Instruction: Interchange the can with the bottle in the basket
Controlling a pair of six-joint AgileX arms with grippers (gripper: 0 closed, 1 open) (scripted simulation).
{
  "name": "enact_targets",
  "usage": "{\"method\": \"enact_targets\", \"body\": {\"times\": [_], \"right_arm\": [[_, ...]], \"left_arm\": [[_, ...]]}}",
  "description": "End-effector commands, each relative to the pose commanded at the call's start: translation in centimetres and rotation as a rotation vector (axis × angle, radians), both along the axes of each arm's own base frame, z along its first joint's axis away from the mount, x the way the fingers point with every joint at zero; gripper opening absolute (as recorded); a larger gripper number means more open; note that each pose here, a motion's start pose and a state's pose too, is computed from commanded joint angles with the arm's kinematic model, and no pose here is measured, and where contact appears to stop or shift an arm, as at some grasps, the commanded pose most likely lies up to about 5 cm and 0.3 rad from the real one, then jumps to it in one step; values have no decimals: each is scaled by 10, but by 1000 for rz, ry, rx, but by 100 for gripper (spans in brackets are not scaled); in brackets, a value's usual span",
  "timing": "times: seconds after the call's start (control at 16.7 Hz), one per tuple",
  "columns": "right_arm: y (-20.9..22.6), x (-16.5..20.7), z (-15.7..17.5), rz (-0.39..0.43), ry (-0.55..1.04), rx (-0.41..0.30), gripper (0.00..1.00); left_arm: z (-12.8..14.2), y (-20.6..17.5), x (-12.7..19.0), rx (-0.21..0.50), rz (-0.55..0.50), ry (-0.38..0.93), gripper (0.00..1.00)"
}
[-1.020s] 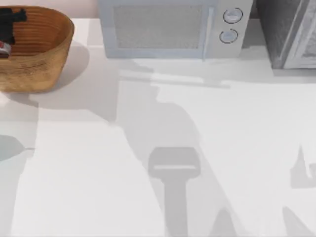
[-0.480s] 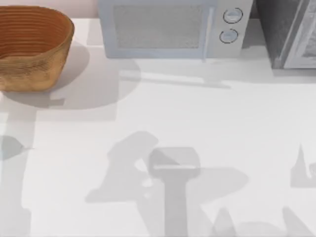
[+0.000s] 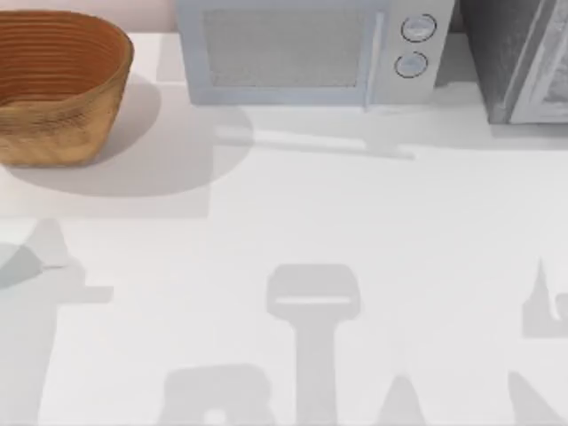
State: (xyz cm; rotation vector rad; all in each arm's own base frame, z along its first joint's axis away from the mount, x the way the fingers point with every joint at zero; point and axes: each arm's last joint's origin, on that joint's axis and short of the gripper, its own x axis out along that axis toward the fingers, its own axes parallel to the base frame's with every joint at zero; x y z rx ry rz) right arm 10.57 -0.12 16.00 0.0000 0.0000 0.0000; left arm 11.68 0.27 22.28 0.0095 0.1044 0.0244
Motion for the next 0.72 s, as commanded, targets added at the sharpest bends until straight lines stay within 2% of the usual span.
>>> {"method": "enact_targets", "body": {"times": [0.18,0.3,0.72], "right_arm": [[0,0,0,0,0,0,100],[0,0,0,0,0,0,100],[0,0,0,0,0,0,100]], "left_arm": [[-39,-3,-10,-4,-13,-71,0],[-56,-3,-11,-7,-21,-95,0],[-63,-4,-11,-7,-21,-98,0]]}}
